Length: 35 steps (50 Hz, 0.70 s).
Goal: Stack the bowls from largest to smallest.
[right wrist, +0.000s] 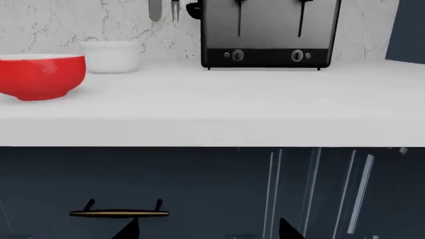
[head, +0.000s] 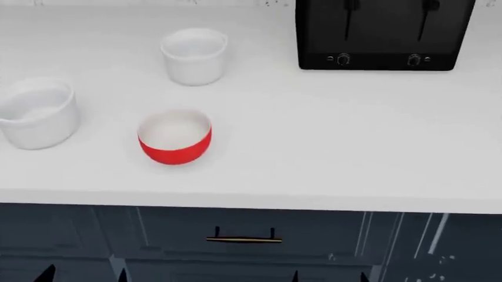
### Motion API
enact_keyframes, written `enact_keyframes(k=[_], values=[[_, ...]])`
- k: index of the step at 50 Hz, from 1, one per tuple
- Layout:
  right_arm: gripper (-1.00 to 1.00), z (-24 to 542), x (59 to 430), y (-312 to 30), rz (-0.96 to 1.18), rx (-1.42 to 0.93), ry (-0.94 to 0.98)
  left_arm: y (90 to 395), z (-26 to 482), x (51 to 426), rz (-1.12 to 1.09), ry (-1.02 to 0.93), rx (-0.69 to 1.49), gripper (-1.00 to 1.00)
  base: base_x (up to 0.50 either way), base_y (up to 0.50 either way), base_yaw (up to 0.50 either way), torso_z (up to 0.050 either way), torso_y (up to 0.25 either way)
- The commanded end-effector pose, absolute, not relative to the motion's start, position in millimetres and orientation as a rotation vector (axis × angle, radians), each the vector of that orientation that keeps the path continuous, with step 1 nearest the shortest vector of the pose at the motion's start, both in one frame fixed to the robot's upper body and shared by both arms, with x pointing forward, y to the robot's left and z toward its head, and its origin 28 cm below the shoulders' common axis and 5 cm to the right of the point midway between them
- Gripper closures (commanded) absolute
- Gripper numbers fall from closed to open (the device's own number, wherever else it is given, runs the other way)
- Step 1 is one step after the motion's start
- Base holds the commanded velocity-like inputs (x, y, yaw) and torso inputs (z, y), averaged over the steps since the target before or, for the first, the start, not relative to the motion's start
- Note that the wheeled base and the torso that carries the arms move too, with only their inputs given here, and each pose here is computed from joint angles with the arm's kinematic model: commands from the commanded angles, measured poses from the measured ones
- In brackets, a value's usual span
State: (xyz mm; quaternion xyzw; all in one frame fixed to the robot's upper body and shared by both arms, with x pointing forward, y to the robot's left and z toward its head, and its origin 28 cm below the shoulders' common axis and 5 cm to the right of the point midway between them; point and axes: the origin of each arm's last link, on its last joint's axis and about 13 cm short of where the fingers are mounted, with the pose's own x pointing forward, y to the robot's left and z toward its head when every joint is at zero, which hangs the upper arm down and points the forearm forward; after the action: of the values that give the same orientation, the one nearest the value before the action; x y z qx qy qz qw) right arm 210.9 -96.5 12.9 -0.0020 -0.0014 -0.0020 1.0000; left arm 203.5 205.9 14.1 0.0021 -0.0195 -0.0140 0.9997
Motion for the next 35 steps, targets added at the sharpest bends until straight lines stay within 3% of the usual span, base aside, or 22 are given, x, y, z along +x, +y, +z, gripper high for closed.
enact_keyframes(k=[1,17,31,35], values=[[-1.00,12.9,210.5,-96.7,-0.004,-0.005,-0.001,205.9,14.5,202.4,-0.034,-0.046,0.007,-1.00,0.00,0.00,0.00,0.050,0.000],[-1.00,13.2,210.7,-96.5,-0.005,-0.004,-0.001,205.8,14.6,203.7,-0.035,-0.046,0.005,-1.00,0.00,0.00,0.00,0.050,0.000],[-1.00,13.8,209.5,-96.4,-0.006,-0.002,-0.014,205.4,15.3,207.9,-0.012,-0.038,-0.005,-1.00,0.00,0.00,0.00,0.000,0.000],[-1.00,14.4,209.7,-96.9,-0.004,0.002,-0.015,205.4,15.2,207.3,-0.011,-0.039,-0.005,-1.00,0.13,0.45,0.00,0.000,0.000]])
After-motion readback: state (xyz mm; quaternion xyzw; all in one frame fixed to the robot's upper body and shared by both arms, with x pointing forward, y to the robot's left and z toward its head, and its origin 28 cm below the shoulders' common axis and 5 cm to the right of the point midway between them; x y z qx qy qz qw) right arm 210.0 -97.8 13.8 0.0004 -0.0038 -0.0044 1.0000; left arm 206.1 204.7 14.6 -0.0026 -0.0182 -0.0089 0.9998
